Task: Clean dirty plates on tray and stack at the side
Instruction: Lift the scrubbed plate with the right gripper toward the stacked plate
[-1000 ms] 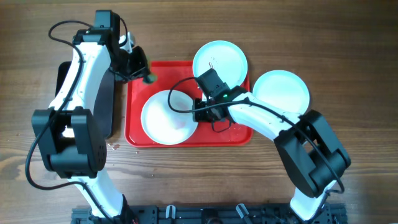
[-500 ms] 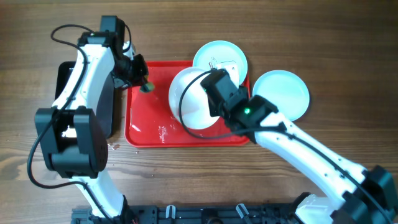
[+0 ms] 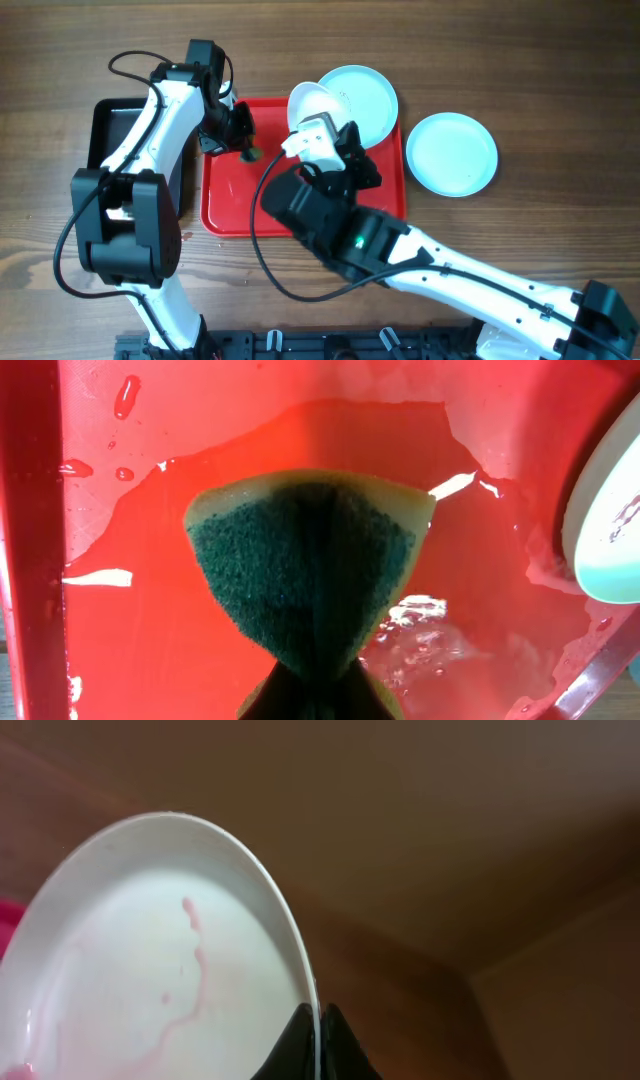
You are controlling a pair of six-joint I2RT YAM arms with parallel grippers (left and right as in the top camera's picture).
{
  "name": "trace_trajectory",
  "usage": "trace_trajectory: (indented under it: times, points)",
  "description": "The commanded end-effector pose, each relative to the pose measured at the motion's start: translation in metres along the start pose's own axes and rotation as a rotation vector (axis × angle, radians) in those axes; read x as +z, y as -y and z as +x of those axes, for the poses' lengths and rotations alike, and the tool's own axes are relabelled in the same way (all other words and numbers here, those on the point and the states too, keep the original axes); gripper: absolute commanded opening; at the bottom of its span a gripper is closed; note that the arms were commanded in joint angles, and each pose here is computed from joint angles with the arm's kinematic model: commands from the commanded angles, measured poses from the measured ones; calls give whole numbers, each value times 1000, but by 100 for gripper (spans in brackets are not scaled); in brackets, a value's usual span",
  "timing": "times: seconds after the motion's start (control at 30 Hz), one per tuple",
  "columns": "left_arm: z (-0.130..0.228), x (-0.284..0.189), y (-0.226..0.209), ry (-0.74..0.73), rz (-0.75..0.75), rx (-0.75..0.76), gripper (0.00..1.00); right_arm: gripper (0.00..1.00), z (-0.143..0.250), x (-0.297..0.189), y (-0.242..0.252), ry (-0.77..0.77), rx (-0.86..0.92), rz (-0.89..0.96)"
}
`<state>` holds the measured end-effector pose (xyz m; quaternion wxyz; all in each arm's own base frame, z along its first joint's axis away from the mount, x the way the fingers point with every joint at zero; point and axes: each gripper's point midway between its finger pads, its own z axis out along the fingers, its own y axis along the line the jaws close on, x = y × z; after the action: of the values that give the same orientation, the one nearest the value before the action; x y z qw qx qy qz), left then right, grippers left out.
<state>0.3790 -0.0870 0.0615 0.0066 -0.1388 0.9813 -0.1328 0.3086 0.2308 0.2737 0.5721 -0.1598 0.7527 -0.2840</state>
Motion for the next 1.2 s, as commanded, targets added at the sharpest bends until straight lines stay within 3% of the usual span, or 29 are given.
trace_trajectory:
  times: [0.0, 0.4, 0.53, 0.7, 1.17]
  points:
    - [-1, -4, 1, 20, -1, -9, 4, 4, -18, -14, 36, 21, -66, 178]
    - [-1, -4, 1, 22, 0, -8, 4, 4, -31, -17, 42, 30, -70, 205]
    - [-2, -4, 1, 24, 0, -7, 4, 4, -38, -14, 18, 68, -279, 73]
    - [-9, -5, 2, 52, 9, -3, 4, 4, -38, -14, 16, 67, -496, 69]
    - [-13, -5, 4, 68, 16, 1, 4, 4, -61, -17, 31, 82, -599, 133]
